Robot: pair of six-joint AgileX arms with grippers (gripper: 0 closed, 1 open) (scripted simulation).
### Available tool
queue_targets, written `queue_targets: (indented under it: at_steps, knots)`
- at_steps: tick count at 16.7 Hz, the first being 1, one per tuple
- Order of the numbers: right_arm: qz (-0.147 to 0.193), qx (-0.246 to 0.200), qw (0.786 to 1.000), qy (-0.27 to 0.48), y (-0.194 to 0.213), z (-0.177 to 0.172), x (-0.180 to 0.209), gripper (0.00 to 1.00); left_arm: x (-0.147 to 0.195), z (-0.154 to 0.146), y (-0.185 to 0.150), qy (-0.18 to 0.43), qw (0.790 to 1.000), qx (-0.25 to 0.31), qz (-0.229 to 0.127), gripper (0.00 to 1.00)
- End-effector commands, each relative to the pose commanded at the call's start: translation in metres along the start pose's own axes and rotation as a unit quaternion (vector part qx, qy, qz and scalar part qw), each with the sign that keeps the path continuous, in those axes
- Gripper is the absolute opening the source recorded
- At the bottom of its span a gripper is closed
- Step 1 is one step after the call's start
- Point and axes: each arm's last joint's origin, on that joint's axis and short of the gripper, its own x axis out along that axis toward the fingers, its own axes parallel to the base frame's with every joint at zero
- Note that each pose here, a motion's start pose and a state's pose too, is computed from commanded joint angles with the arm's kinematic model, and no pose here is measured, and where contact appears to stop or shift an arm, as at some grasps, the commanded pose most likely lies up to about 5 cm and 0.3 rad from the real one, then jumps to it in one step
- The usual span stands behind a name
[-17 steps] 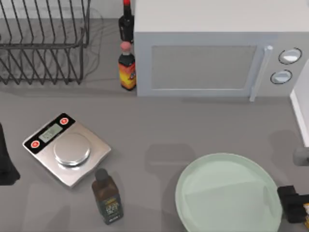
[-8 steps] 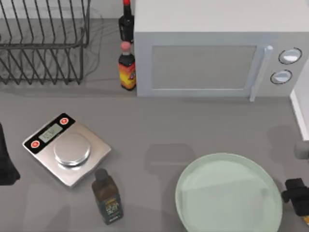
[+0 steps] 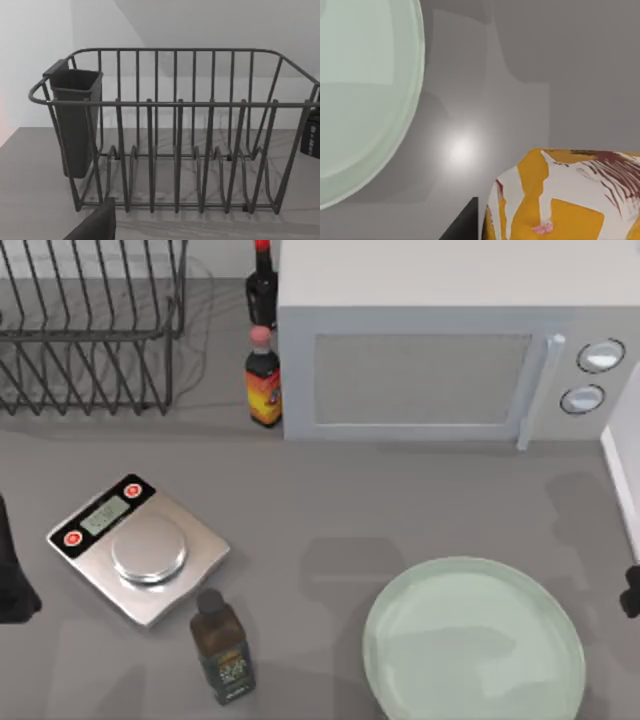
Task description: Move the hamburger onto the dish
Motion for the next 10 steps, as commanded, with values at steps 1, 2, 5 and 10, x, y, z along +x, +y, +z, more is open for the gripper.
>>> queue_targets:
  at_steps: [1,2,5,10]
  knots:
    - [0.000,0.000,1.000,-0.003,-0.0002,-0.0008,-0.0039,0.00,0.0000,0.0000,0.0000,0.000,1.000,0.000,0.000,1.00]
    - [0.000,0.000,1.000,-0.003,-0.0002,-0.0010,-0.0046,0.00,0.0000,0.0000,0.0000,0.000,1.000,0.000,0.000,1.00]
    - [0.000,0.000,1.000,-0.001,0.0002,-0.0007,-0.0031,0.00,0.0000,0.0000,0.0000,0.000,1.000,0.000,0.000,1.00]
    - [0.000,-0.060,0.998,0.008,0.0055,0.0033,-0.0025,0.00,0.0000,0.0000,0.0000,0.000,1.000,0.000,0.000,1.00]
